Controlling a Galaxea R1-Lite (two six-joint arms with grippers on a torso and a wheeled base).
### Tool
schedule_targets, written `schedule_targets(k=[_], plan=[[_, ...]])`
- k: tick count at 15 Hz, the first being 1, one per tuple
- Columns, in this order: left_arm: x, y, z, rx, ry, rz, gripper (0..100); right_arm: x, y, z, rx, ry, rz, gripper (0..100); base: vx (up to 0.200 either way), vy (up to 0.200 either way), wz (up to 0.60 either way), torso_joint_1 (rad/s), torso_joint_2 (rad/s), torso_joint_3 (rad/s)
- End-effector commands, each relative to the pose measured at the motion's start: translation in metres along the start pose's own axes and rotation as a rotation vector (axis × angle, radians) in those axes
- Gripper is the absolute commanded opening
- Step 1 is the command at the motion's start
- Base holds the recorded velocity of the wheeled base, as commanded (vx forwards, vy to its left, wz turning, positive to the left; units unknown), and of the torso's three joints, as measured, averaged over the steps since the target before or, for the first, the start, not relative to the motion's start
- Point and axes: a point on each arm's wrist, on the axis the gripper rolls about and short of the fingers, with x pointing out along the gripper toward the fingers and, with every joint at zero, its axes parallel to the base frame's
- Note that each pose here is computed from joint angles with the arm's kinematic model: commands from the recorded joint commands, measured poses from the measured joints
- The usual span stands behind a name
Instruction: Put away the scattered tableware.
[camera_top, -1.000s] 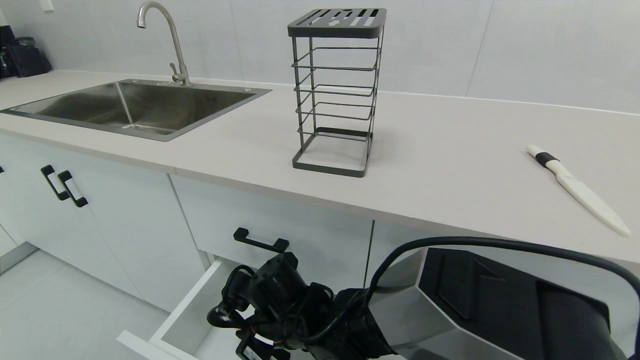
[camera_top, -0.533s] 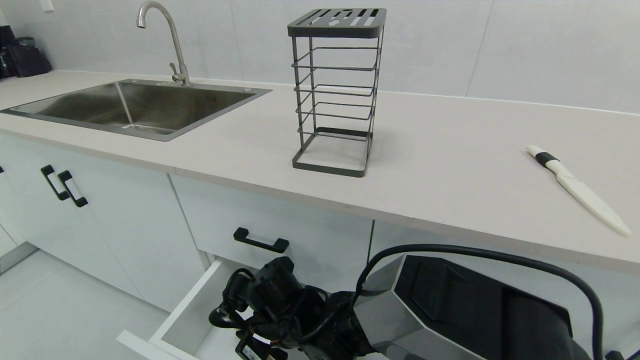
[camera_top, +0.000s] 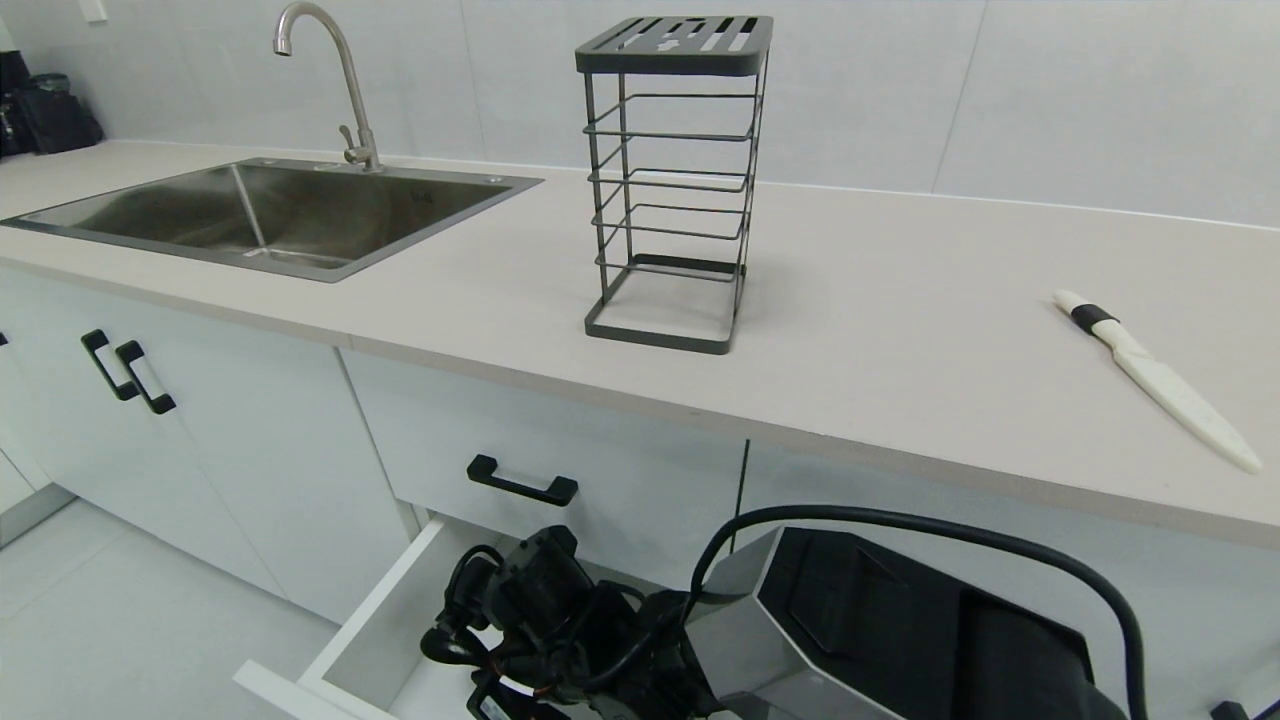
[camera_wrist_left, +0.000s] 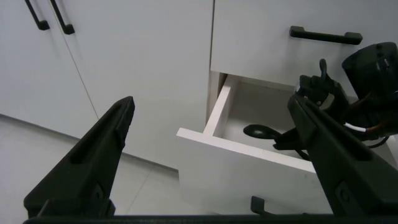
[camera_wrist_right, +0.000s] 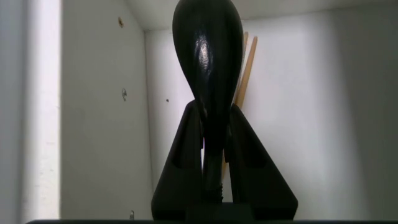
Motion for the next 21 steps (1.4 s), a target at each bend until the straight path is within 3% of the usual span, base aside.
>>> schedule_targets(k=[1,6,10,11,21], plan=[[0.0001,0.0000,0.0001,-0.001,0.001,-0.001,100,0.0023,-0.0003,-0.0005,0.004,0.002,-0.007,0,0.000,0.000,0.00,0.000,0.00,0.000],[0.0001,0.0000,0.0001,-0.001,0.001,0.001,100,0.0021,0.0004,0.0039,0.064,0.110,-0.008,0,0.000,0.000,0.00,0.000,0.00,0.000],[0.0001,0.0000,0.0001,-0.001,0.001,0.001,100,0.0024,0.0010,0.0062,0.062,0.140,-0.006,0,0.000,0.000,0.00,0.000,0.00,0.000],[0.0001,0.0000,0.0001,-0.001,0.001,-0.001,100,0.0024,0.0011,0.0062,0.053,0.140,-0.004,100,0.000,0.000,0.00,0.000,0.00,0.000],[0.0001,0.0000,0.0001,-0.001,0.001,0.001,100,0.0030,0.0011,0.0059,-0.027,0.135,0.004,100,0.000,0.000,0.00,0.000,0.00,0.000]])
